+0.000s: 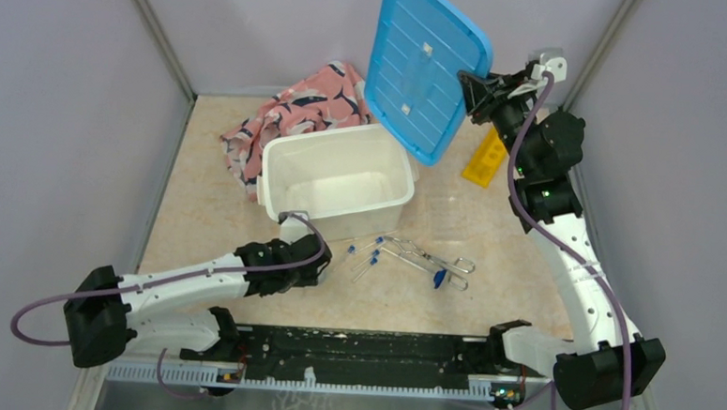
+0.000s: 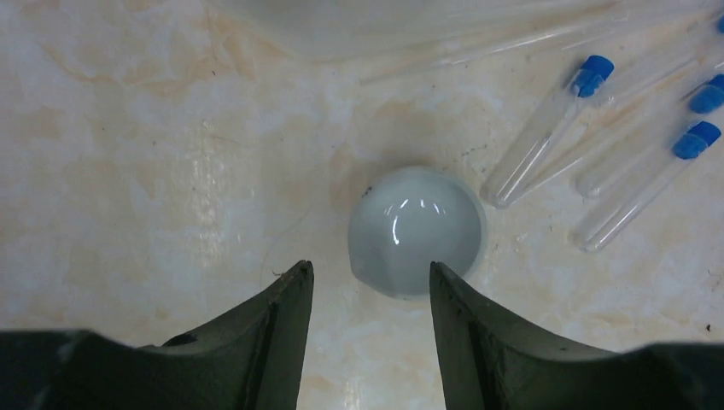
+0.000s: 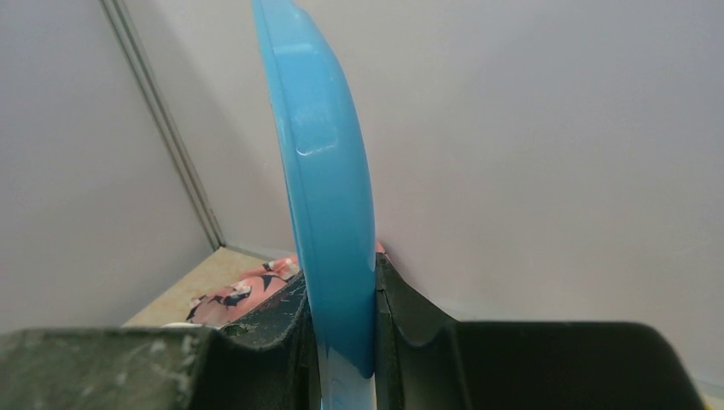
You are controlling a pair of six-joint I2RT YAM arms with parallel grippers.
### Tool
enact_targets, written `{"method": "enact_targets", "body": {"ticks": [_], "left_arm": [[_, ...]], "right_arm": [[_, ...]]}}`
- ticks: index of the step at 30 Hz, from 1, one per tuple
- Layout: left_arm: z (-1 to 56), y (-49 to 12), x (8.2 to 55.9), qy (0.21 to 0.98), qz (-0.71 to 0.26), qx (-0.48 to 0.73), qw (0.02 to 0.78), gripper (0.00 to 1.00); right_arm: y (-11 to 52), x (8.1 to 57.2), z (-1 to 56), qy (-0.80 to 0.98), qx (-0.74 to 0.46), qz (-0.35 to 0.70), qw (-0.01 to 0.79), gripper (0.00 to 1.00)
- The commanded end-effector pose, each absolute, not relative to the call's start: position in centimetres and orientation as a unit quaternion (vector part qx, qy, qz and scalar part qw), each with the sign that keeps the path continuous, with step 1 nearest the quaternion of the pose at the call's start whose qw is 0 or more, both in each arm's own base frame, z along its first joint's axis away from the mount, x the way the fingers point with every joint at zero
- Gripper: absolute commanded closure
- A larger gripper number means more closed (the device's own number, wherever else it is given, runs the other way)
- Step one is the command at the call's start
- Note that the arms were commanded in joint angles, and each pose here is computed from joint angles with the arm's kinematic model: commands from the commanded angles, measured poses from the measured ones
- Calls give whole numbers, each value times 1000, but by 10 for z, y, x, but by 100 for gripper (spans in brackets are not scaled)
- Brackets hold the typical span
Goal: Organize the chemistry lab equipment
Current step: Move the storage box to the center of the board.
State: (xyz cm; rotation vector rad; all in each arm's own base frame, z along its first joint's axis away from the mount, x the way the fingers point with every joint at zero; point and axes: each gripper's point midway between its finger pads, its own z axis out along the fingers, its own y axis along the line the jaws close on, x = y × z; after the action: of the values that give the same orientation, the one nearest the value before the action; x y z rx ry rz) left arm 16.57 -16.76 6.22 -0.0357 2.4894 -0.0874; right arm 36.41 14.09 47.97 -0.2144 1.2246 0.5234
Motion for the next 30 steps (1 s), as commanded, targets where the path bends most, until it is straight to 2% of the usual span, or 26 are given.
{"method": "enact_targets", "body": {"ticks": [1,16,26,30], "left_arm": [[50,-166,167,945,-49,-90,310,41],[42,-169,168,950,-68,-105,287,49],[114,-170,186,916,-101,-121,370,52],[125,-176,185,917,-101,-102,372,52]], "right_arm": [[131,339,525,507,-100,242,821,100],[133,339,525,506,-104,244,821,100],[135,341,525,505,-107,246,820,100],[134,340,524,506,-106,245,820,100]]}}
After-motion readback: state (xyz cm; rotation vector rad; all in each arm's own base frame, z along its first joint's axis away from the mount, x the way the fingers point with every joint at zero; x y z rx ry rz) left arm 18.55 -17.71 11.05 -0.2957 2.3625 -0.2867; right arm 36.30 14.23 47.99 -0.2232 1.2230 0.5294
